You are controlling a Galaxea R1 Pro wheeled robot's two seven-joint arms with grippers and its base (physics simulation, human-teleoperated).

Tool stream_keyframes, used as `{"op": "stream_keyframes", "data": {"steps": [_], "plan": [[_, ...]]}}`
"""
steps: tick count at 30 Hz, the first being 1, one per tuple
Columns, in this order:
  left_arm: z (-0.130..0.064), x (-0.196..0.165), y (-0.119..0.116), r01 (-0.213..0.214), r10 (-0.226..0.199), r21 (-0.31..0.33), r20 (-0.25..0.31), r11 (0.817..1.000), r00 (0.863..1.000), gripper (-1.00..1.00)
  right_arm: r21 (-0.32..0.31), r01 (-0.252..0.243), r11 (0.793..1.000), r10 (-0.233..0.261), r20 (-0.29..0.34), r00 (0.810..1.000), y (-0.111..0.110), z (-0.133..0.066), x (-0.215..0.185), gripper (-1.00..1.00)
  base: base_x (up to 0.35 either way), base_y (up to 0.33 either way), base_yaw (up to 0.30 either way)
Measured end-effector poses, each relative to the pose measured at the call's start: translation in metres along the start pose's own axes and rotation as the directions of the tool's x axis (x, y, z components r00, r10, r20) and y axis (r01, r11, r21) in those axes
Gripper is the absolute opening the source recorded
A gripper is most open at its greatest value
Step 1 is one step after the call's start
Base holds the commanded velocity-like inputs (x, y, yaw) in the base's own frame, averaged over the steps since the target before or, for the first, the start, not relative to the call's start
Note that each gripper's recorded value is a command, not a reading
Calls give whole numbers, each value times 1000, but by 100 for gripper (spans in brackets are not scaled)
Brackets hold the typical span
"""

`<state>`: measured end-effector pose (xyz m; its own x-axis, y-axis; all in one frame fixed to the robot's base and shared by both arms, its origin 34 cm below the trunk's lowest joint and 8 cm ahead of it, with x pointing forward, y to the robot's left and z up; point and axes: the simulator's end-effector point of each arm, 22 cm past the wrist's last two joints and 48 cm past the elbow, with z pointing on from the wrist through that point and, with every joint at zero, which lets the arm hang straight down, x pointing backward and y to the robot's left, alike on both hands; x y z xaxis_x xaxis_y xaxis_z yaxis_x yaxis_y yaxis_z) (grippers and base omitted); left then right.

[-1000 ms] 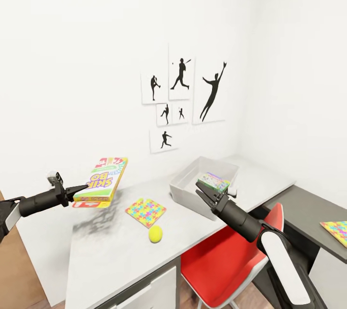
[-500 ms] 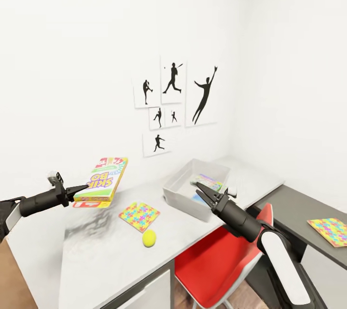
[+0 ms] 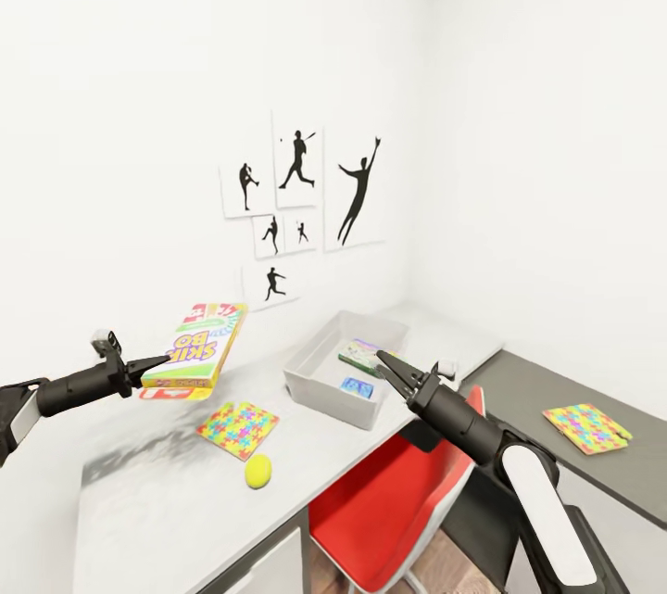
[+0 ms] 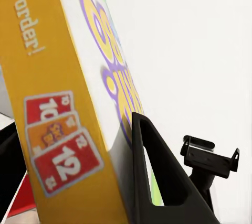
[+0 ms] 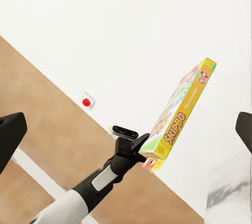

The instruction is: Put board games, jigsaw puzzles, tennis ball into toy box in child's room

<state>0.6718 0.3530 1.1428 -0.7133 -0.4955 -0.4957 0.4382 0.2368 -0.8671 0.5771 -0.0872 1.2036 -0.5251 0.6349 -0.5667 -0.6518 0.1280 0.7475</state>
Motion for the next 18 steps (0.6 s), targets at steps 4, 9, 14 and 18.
{"op": "stream_keyframes", "data": {"steps": [4, 9, 14, 18], "plan": [[-1, -2, -6, -3, 3, 0, -1, 1000, 1000, -100, -2, 2, 1000, -2, 0, 1000, 6, 1, -2, 100, 0, 0, -227], [0, -5, -15, -13, 13, 4, 0, 1000, 1000, -100, -4, 5, 1000, -5, -1, 1000, 13, 3, -5, 100, 0, 0, -227], [0, -10, -27, -34, 34, 10, -2, 999, 999, -100, -5, 8, 1000, -8, 1, 1000, 19, 4, -8, 100, 0, 0, -227], [0, -11, -29, -39, 39, 12, 0, 999, 999, -100, -7, 11, 1000, -11, 1, 1000, 21, 4, -9, 100, 0, 0, -211]]}}
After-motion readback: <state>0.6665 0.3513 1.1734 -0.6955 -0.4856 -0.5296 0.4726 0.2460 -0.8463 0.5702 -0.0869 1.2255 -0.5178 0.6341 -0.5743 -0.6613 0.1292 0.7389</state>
